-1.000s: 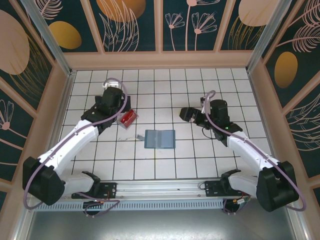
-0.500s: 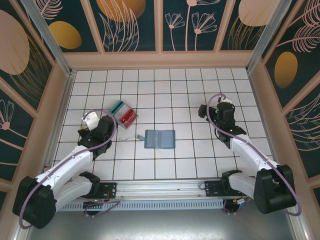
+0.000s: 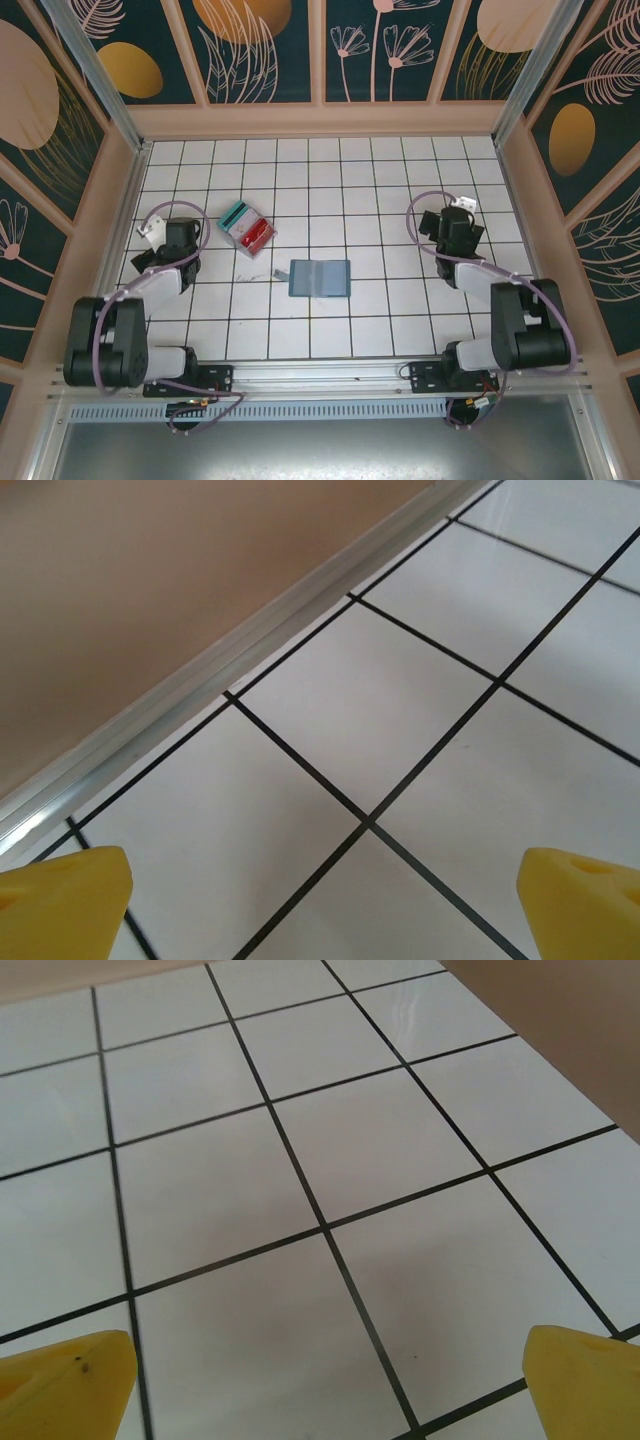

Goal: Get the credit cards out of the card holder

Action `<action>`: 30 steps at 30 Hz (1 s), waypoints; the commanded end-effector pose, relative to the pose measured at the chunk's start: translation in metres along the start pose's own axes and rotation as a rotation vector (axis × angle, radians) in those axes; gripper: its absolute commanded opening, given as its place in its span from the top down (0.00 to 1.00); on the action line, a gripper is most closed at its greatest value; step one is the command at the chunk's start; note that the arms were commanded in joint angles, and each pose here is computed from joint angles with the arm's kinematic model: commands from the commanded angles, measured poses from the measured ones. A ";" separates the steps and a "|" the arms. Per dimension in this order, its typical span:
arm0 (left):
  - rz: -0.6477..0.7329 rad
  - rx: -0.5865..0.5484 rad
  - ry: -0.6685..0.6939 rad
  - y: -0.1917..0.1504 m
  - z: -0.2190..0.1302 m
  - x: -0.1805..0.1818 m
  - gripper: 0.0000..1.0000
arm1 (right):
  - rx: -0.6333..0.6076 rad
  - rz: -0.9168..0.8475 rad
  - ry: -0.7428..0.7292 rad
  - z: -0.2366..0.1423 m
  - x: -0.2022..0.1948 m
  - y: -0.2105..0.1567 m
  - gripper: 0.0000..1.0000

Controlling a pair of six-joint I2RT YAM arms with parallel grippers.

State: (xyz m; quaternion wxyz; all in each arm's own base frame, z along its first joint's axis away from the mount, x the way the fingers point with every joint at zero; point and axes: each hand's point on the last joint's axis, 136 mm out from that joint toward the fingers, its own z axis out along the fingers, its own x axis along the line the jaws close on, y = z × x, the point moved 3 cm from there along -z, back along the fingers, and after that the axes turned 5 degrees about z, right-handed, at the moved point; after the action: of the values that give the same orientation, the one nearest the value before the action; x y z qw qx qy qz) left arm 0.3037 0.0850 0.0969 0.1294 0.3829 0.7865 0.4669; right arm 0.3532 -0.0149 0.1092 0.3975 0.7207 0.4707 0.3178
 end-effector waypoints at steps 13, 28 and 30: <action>-0.097 -0.399 -0.333 0.056 -0.013 -0.038 0.01 | -0.213 0.038 0.248 0.009 0.002 0.024 0.01; 0.008 -0.523 -0.582 0.039 -0.039 -0.057 0.01 | -0.306 0.009 0.339 -0.014 0.004 0.010 0.01; 0.010 -0.519 -0.580 0.039 -0.038 -0.058 0.01 | -0.307 0.008 0.341 -0.014 0.005 0.010 0.01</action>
State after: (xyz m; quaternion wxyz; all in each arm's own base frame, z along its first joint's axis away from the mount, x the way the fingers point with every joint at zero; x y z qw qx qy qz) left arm 0.3372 0.0325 0.1227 0.4082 0.4648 0.6014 0.5056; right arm 0.3446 -0.0109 0.1127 0.4032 0.6115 0.4779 0.4848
